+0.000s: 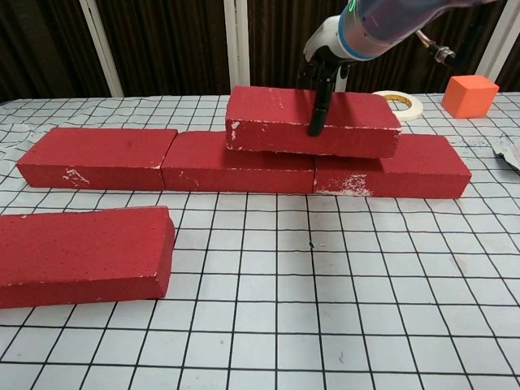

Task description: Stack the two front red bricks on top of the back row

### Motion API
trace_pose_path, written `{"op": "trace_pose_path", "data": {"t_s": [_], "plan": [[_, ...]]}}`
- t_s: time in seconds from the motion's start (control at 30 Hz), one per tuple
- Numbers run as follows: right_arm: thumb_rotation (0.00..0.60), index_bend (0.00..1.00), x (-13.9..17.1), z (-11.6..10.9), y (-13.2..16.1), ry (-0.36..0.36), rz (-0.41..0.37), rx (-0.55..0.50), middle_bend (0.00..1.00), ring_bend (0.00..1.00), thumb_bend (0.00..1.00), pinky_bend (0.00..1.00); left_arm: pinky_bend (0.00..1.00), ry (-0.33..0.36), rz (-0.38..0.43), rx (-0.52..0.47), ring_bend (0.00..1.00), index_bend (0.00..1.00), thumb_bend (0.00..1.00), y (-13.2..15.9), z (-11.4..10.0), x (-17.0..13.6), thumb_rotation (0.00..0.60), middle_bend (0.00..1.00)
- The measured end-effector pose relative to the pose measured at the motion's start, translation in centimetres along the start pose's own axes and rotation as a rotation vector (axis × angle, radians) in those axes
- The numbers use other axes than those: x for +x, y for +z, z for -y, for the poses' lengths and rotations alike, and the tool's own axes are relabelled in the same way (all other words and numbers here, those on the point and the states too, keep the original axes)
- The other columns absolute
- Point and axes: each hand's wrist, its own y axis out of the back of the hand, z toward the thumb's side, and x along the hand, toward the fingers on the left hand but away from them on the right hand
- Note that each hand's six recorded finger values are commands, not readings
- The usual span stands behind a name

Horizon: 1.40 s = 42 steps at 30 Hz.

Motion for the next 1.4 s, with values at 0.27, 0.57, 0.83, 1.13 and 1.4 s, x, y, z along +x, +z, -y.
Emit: {"op": "trace_pose_path", "data": {"t_s": [0.27,0.57,0.83,1.13,1.4], "plan": [[0.600,0.27,-0.9,0.6,0.5,-0.004,0.010,0.023,0.26,0.07,0.19,0.00,0.14,-0.002,-0.003,0.004,0.00,0.04,0.00,-0.1,0.0,0.0,0.600,0.00],[0.600,0.27,-1.4,0.5,0.5,-0.006,0.017,0.024,0.26,0.07,0.19,0.00,0.14,0.005,-0.017,0.007,0.00,0.04,0.00,-0.4,-0.1,0.1,0.600,0.00],[0.600,0.27,-2.0,1.3,-0.1,0.011,0.024,0.028,0.26,0.07,0.19,0.00,0.14,0.006,-0.019,0.013,0.00,0.04,0.00,-0.3,0.0,0.0,0.600,0.00],[0.600,0.27,-2.0,1.2,-0.9,0.009,0.032,0.026,0.26,0.07,0.19,0.00,0.14,0.005,-0.024,0.021,0.00,0.04,0.00,-0.3,0.1,0.1,0.600,0.00],[0.600,0.27,-2.0,1.4,-1.4,0.018,0.033,0.018,0.26,0.07,0.18,0.00,0.14,0.002,-0.020,0.028,0.00,0.04,0.00,-0.1,0.3,0.1,0.600,0.00]]}}
